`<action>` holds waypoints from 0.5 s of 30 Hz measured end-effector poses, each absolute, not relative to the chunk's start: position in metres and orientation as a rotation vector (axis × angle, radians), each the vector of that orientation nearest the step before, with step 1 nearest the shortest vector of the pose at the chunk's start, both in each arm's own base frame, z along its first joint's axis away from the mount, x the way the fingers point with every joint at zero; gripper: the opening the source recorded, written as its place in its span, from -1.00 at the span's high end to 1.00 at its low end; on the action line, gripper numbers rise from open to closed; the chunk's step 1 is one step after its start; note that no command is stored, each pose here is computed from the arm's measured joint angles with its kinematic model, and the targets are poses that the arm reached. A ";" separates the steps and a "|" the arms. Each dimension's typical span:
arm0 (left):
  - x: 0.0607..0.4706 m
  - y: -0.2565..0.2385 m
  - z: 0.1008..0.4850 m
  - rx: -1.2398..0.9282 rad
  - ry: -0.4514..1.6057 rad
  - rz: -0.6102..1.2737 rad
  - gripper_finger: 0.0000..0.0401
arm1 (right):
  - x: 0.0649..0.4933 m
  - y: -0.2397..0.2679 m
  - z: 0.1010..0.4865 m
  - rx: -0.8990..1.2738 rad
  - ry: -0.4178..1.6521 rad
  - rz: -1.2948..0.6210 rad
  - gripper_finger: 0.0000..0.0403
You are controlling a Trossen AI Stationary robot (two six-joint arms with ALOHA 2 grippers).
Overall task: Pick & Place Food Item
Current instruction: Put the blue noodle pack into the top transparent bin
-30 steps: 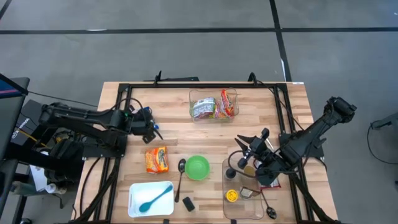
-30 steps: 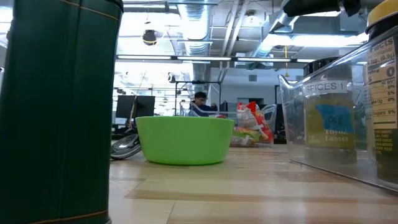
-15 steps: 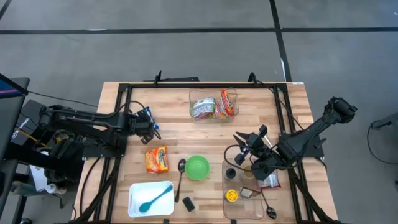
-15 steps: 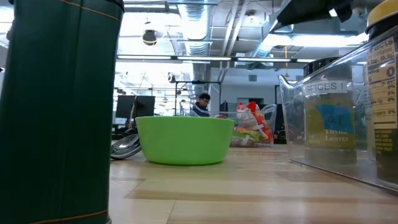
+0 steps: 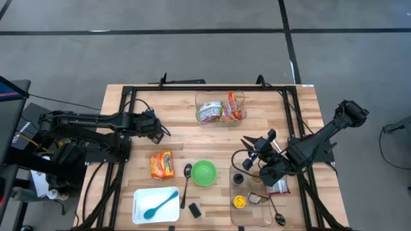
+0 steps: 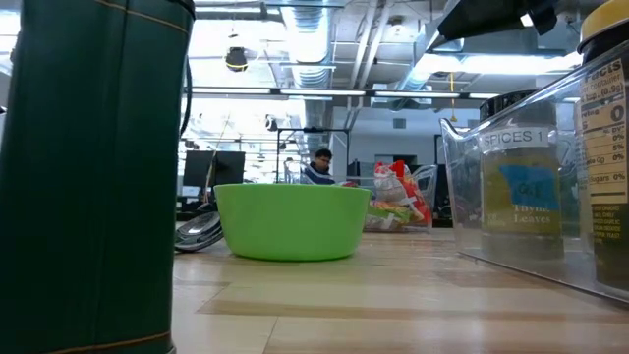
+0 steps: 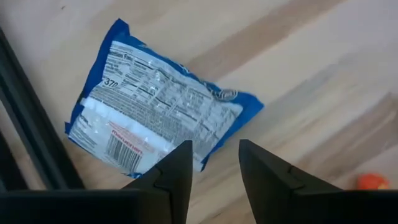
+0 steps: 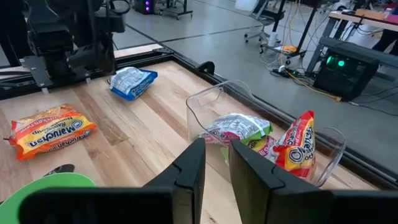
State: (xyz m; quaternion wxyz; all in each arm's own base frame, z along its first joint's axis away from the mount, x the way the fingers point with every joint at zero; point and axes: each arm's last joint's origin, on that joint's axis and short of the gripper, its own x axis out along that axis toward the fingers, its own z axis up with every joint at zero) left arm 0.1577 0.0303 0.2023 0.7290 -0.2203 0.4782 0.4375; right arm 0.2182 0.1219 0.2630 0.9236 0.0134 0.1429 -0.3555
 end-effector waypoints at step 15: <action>0.157 0.037 0.202 -0.677 0.942 1.113 0.14 | 0.218 0.122 0.263 -0.043 0.321 -0.717 0.67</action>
